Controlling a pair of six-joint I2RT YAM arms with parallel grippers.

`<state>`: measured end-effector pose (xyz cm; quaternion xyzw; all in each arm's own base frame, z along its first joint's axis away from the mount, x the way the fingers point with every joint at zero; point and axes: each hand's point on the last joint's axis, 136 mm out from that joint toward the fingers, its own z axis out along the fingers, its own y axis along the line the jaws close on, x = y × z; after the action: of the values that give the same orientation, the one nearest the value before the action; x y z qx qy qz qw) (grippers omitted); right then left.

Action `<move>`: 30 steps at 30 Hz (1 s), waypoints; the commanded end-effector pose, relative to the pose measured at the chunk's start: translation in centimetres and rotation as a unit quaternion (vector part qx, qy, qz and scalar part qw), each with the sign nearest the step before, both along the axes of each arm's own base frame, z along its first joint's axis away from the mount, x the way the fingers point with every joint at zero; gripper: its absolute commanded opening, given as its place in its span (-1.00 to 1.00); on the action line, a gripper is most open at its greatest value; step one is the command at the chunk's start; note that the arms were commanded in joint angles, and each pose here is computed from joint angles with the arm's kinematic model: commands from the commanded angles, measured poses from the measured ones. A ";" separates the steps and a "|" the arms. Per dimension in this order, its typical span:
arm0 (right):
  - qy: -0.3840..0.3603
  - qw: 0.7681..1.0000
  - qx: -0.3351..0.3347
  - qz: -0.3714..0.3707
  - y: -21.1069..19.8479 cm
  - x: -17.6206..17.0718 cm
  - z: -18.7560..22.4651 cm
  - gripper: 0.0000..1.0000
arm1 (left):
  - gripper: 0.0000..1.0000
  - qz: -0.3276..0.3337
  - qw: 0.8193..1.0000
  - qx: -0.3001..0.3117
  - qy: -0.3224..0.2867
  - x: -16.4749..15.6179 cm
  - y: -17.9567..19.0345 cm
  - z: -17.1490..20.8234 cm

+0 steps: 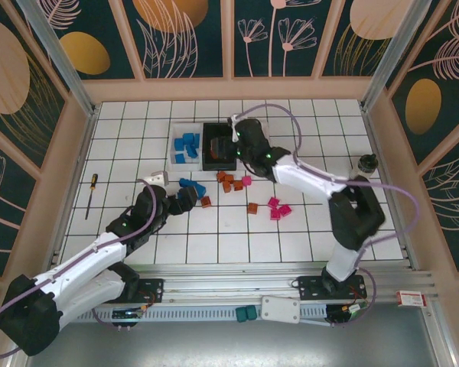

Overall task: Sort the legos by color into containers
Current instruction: Place the lego in the container, then pick up the lego from the center of the table.

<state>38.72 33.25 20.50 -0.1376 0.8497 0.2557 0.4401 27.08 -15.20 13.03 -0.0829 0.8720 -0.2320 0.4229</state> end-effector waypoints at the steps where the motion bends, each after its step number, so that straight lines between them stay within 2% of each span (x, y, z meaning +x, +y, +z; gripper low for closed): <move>1: 0.020 1.000 -0.019 0.002 -1.9 -4.1 -2.0 0.37 | 0.98 -0.004 1.000 -0.012 -0.003 0.5 -0.6 0.5; 6: 0.081 0.995 -0.049 -0.015 -5.9 -9.6 -7.4 0.38 | 0.98 -0.012 1.000 -0.014 -0.003 0.9 -1.2 0.4; 11: 0.132 0.987 -0.079 -0.053 -9.2 -12.4 -12.3 0.38 | 0.97 -0.019 1.000 -0.012 0.005 1.2 -1.8 -0.2; 17: 0.148 0.984 -0.078 -0.061 -8.7 -12.4 -14.1 0.38 | 0.98 -0.027 0.999 -0.017 0.015 1.5 -2.5 -0.8; 22: 0.154 0.980 -0.106 -0.069 -8.3 -11.4 -15.8 0.34 | 0.97 -0.028 0.999 -0.018 0.021 1.5 -2.5 -1.1; 26: 0.160 0.975 -0.131 -0.077 -8.3 -11.1 -17.2 0.23 | 0.98 -0.028 0.999 -0.014 0.022 1.3 -2.4 -1.1; 30: 0.160 0.975 -0.140 -0.067 -7.8 -11.2 -17.8 0.03 | 0.98 -0.024 0.999 -0.011 0.018 1.2 -2.1 -0.8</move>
<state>26.80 24.62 2.18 -0.0968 0.9483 0.1250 0.2752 27.89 -17.00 10.60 -0.0679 0.8887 -0.2364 0.3868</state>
